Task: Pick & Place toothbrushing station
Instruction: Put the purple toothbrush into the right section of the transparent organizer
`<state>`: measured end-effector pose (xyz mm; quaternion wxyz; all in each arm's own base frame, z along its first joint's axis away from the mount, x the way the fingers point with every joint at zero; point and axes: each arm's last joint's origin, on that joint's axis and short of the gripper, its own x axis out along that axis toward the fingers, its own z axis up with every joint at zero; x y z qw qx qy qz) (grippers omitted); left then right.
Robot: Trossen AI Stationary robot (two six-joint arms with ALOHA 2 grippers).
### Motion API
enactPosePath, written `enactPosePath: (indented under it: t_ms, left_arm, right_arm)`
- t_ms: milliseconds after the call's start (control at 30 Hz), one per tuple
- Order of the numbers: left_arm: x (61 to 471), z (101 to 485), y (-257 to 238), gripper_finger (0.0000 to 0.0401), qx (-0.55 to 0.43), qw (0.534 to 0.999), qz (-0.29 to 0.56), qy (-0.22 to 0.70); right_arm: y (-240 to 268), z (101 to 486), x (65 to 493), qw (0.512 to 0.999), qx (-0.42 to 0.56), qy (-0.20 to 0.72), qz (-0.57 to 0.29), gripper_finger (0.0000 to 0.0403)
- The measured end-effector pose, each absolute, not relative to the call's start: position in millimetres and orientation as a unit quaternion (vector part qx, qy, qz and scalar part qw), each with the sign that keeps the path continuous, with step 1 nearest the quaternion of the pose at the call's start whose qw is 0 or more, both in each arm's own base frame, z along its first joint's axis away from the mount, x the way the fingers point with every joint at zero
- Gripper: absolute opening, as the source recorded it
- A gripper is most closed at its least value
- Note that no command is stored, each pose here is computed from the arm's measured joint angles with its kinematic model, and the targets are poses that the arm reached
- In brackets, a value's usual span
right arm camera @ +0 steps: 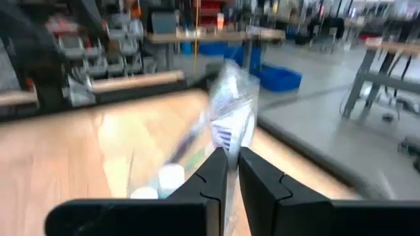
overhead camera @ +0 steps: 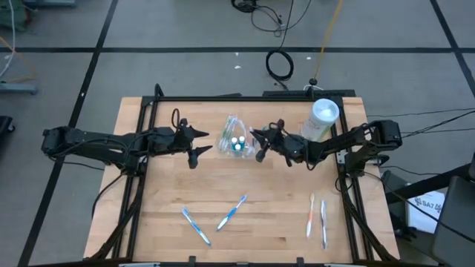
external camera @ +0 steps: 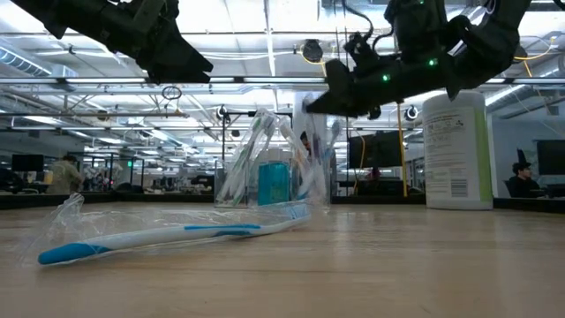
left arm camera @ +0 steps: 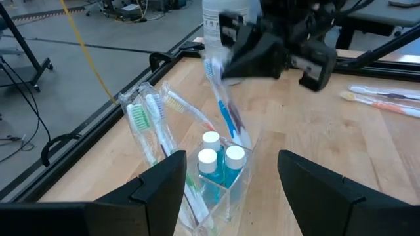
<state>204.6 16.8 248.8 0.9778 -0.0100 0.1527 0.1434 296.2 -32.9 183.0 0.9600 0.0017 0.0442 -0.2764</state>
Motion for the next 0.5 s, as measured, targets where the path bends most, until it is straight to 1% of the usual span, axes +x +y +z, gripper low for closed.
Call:
enactPosePath:
  t_ms: [300,400,500]
  left_arm:
    - [204.6,248.8,16.8,0.0248,-0.010,0.978,0.143,0.153]
    - [204.6,248.8,16.8,0.0248,-0.010,0.978,0.143,0.153]
    - [204.6,248.8,16.8,0.0248,-0.010,0.978,0.143,0.153]
  right_arm:
    - [-32.6,175.1,295.1,0.957,0.030,0.078,-0.279,0.0027]
    - [-32.5,173.0,294.8,0.957,0.016,0.089,-0.277,0.0043]
    - [-32.3,171.6,294.5,0.956,0.014,0.097,-0.276,0.0071]
